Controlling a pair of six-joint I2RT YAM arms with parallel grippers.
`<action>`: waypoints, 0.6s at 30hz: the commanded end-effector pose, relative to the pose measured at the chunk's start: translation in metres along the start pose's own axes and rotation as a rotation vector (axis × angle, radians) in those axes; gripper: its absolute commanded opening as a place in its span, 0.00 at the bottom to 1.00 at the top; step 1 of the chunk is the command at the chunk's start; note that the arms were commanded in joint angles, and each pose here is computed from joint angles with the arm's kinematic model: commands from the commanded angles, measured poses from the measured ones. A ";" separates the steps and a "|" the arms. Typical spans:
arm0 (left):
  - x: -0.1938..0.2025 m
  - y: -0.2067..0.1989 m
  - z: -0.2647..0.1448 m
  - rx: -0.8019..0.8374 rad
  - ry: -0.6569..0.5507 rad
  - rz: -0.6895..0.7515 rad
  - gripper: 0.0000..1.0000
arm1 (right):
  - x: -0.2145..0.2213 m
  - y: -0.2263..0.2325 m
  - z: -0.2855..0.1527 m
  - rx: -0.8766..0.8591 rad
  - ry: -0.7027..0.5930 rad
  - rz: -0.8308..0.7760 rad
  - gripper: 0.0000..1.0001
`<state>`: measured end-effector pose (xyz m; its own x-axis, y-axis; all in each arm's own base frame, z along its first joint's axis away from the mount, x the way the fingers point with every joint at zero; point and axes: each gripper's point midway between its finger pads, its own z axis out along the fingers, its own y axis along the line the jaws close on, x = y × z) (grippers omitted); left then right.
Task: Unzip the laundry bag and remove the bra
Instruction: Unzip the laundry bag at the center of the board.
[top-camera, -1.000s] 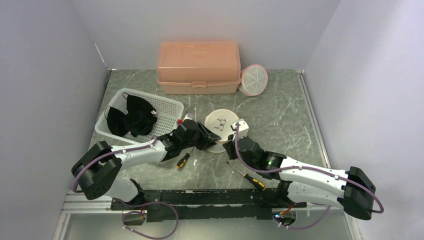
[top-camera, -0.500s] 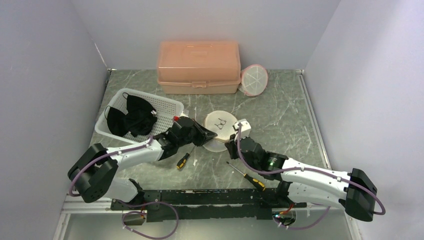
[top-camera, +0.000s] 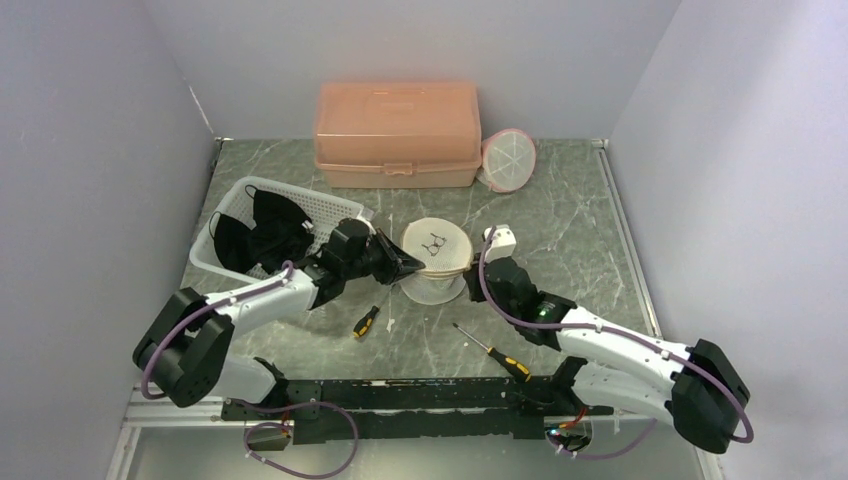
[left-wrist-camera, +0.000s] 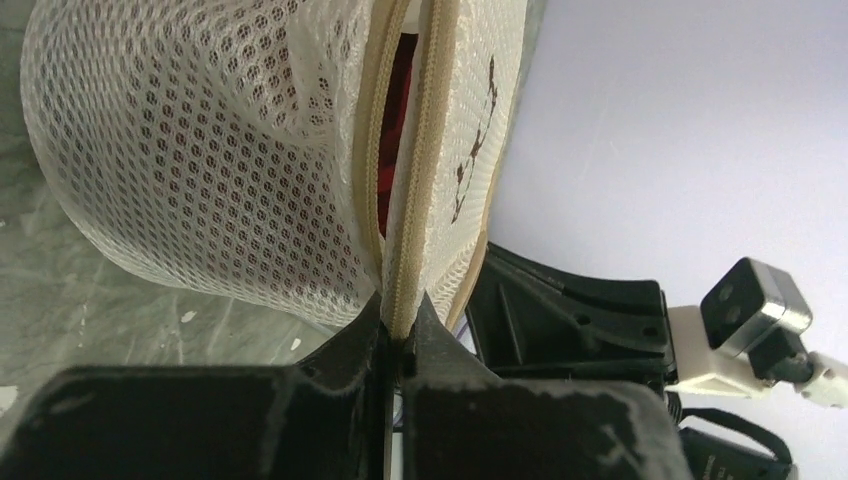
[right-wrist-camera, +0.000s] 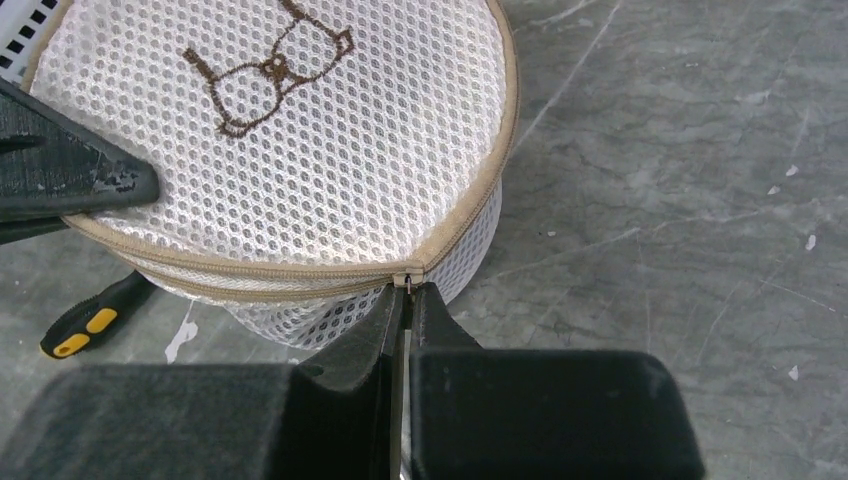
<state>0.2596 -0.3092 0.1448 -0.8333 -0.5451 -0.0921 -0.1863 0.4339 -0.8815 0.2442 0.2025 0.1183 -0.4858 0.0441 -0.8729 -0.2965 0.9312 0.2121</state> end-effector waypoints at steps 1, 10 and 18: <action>0.007 -0.010 -0.003 0.052 0.115 0.134 0.03 | -0.014 -0.004 0.006 0.013 -0.049 0.030 0.00; -0.015 -0.056 -0.018 -0.047 0.259 0.564 0.03 | -0.042 0.038 -0.040 -0.115 -0.167 -0.063 0.00; -0.054 -0.109 -0.020 0.036 0.154 0.733 0.57 | -0.057 0.068 -0.048 -0.183 -0.186 -0.035 0.00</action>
<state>0.2973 -0.3204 0.2428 -0.8528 -0.0721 -0.5172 0.3751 0.6044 -0.7028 0.2069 0.2314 0.1749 -0.3514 0.0381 -0.9355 -0.4558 0.8658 0.2065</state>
